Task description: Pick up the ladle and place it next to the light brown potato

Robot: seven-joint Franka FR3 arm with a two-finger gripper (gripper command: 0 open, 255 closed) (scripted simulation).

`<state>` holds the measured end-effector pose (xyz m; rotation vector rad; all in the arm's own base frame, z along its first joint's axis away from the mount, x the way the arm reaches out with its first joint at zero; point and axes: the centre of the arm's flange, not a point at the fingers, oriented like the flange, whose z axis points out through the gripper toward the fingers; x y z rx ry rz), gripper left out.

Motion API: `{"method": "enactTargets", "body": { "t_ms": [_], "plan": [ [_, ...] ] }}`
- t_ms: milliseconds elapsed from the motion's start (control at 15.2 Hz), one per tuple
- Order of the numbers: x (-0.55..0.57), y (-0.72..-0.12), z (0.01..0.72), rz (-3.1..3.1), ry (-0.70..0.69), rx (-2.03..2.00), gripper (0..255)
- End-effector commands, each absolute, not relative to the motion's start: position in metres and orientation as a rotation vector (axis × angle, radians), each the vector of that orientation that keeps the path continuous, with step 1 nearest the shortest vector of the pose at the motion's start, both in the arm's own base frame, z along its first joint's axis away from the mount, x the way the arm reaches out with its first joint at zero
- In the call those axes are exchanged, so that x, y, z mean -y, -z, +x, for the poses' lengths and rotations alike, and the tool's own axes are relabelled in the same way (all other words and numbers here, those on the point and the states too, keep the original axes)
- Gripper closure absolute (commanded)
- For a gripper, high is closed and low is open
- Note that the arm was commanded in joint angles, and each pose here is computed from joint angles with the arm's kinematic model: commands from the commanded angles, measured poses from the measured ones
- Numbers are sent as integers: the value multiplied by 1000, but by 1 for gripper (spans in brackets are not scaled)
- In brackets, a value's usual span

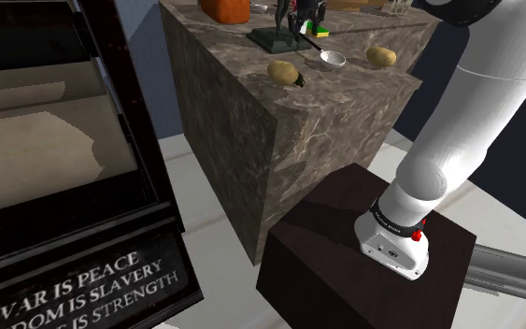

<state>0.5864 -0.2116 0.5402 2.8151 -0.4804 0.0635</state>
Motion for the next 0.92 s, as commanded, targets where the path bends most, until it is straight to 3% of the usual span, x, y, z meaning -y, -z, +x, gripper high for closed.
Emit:
{"method": "enactTargets", "body": {
  "t_ms": [0, 858],
  "plan": [
    [220, -531, 582, 2811, 24, 497, 255],
    [220, -600, 582, 2811, 24, 497, 255]
  ]
}}
